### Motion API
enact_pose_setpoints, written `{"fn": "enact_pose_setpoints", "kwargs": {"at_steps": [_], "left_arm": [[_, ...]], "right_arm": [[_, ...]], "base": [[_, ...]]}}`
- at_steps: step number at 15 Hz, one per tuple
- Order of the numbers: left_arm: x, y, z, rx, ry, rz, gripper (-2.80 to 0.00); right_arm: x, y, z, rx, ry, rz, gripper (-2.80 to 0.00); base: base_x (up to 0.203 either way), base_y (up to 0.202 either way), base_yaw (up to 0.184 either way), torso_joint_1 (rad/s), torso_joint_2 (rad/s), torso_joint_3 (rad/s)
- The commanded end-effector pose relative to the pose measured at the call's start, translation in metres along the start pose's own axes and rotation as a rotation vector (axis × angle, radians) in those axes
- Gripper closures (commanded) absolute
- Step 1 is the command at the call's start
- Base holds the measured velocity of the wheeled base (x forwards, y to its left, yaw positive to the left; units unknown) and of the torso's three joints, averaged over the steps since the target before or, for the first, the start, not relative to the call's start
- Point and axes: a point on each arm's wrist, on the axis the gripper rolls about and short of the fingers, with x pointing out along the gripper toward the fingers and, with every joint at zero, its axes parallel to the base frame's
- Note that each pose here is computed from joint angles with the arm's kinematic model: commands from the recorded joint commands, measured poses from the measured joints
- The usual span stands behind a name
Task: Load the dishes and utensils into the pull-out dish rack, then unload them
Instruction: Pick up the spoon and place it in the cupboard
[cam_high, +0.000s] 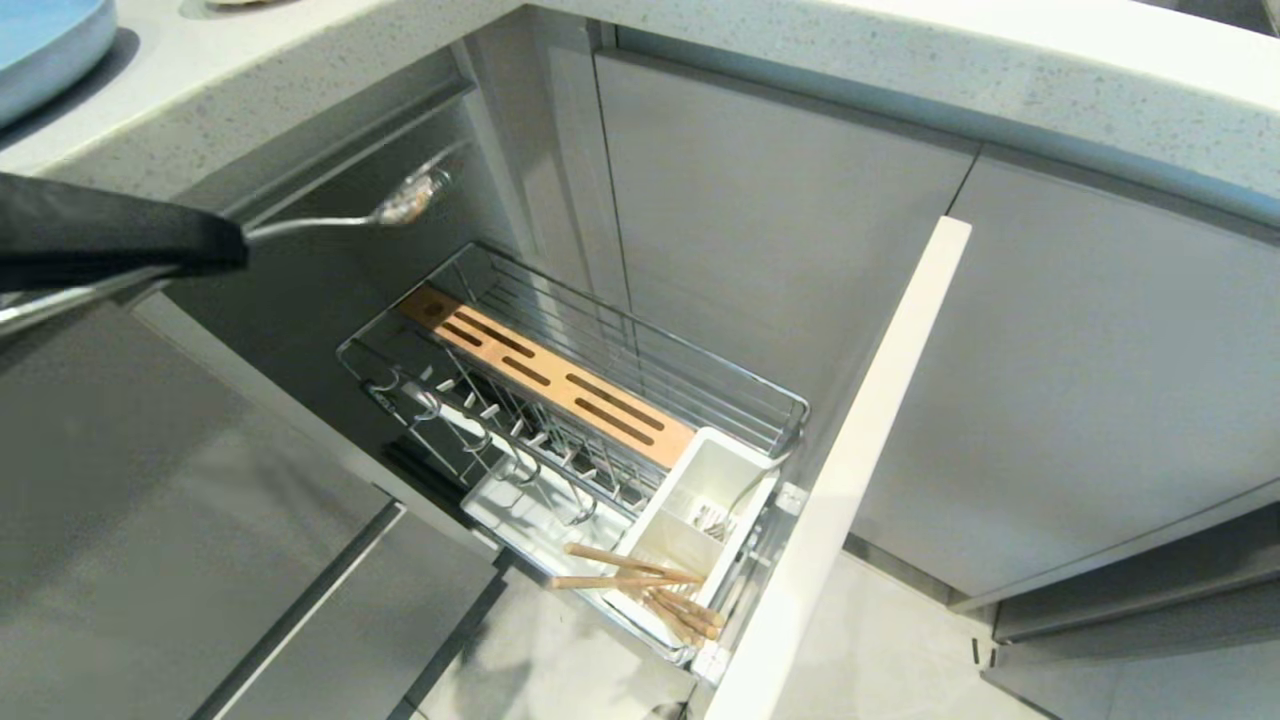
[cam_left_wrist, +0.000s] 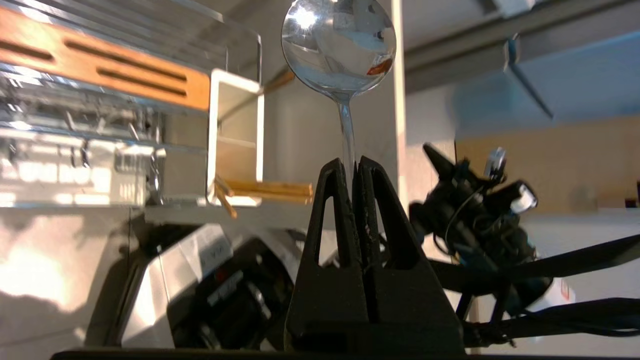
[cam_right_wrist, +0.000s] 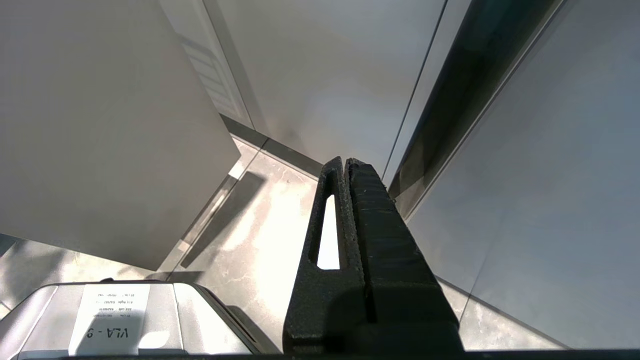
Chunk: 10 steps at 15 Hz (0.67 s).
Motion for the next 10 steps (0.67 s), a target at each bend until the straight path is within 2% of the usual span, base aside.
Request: {"fn": "enact_pose_setpoints", "kwargs": {"at_steps": [1,5,8,10], "left_arm": [[0.021,0.009,-0.002,-0.028,0.076,-0.004,0.0],[0.061,0.015,-0.008,-0.04,0.211,0.088,0.0],[0.088,0.021,-0.01,-0.041,0.27,0.168,0.0],[0.107,0.018,-0.013,-0.023,0.305,0.208,0.0]], "right_arm": [[0.0,0.0,0.0,0.001,-0.003,0.0,0.0],[0.0,0.0,0.0,0.0,-0.003,0.0,0.0],[0.0,0.0,0.0,0.0,-0.003,0.0,0.0],[0.0,0.0,0.0,0.0,-0.002,0.0,0.0]], "base": [[0.0,0.0,0.0,0.0,0.0,0.0],[0.0,0.0,0.0,0.0,0.0,0.0],[0.0,0.0,0.0,0.0,0.0,0.0],[0.0,0.0,0.0,0.0,0.0,0.0]]}}
